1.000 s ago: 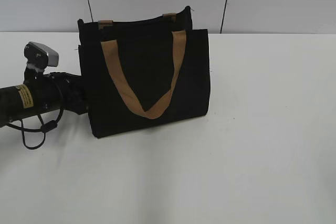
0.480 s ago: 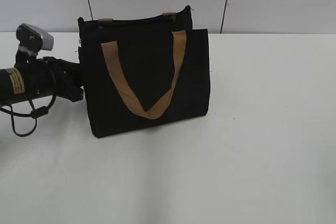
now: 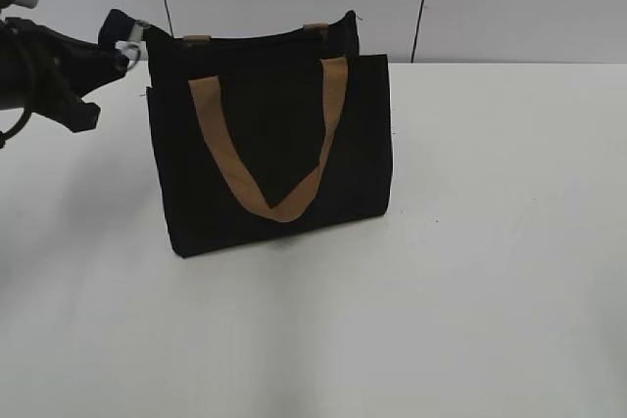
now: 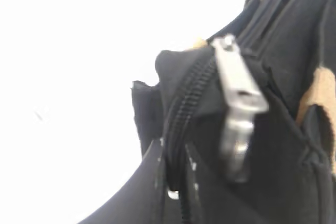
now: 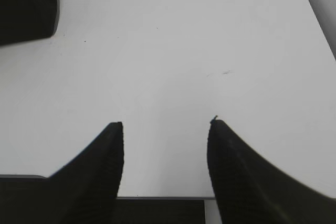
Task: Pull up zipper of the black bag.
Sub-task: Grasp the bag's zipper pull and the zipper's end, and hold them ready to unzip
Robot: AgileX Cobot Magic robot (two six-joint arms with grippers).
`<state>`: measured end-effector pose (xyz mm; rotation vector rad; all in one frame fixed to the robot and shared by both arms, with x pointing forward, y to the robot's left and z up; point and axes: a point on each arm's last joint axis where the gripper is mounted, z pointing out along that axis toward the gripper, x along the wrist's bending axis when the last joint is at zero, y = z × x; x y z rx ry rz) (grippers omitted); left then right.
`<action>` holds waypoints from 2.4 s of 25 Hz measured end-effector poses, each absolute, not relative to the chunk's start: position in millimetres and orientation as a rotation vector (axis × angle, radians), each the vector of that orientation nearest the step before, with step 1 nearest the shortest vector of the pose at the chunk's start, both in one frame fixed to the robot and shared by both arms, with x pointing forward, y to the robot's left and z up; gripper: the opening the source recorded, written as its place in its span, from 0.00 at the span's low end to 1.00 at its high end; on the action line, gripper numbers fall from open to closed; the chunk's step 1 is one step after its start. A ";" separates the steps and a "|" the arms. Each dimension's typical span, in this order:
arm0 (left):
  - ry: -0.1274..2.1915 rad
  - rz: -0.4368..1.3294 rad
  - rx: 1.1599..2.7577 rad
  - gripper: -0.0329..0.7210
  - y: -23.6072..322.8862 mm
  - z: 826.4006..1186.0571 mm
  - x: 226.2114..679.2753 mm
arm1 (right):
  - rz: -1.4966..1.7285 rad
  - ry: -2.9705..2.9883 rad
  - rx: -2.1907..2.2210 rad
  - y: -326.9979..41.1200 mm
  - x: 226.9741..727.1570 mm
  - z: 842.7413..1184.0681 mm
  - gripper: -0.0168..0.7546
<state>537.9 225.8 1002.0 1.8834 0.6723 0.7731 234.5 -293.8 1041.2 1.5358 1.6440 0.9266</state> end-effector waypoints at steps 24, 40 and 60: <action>0.597 0.850 1.820 0.07 226.0 1033.1 525.0 | 0.934 1.646 1.537 -293.2 234.5 1041.2 0.53; 0.617 0.826 1.713 0.07 224.2 1040.4 525.5 | 0.996 1.876 1.314 -277.8 272.3 1074.4 0.53; 0.631 0.824 1.692 0.07 224.6 1041.5 526.0 | 1.291 2.181 1.045 -238.7 429.9 1081.5 0.55</action>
